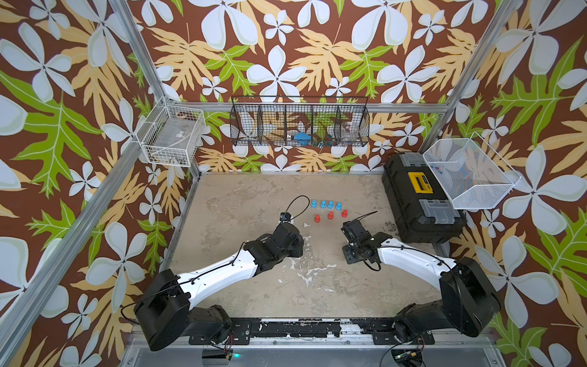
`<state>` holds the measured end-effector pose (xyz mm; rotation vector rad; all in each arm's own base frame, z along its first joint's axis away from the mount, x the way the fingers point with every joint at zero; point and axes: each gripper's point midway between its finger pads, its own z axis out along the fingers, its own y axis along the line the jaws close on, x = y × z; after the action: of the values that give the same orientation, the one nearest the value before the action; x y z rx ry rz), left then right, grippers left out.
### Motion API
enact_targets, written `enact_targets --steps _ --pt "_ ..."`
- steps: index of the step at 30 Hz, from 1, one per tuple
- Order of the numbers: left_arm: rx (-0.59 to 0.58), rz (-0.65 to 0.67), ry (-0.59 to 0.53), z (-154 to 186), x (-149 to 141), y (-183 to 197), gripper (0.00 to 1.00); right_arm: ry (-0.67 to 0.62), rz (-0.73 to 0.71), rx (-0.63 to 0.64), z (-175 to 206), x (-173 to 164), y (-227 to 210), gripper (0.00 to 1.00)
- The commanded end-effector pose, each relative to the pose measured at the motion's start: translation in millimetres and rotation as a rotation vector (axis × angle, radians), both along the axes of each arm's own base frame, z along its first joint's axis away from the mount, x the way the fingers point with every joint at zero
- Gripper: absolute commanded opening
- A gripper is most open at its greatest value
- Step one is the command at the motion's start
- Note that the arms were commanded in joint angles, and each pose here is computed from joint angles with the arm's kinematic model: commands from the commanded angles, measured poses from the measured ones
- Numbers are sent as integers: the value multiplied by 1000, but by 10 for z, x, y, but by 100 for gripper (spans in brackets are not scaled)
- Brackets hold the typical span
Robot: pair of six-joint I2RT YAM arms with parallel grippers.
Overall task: Close the stamp cap
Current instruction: Move the cover to the center of the board, then pick up the stamp from the center of the board.
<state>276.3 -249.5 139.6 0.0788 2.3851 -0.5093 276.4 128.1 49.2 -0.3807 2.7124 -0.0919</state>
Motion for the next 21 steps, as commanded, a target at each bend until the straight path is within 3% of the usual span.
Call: enact_targets --steps 1,8,14,21 --pt "19 9 -12 38 -17 82 60 -6 8 2 2 42 33 37" --pt "16 24 -24 72 -81 227 60 7 9 -5 -53 90 61 35" --pt "8 65 -22 28 -112 480 60 15 10 -1 -81 93 78 16" --pt "4 130 -16 -57 -137 779 60 -46 33 43 230 233 284 11"
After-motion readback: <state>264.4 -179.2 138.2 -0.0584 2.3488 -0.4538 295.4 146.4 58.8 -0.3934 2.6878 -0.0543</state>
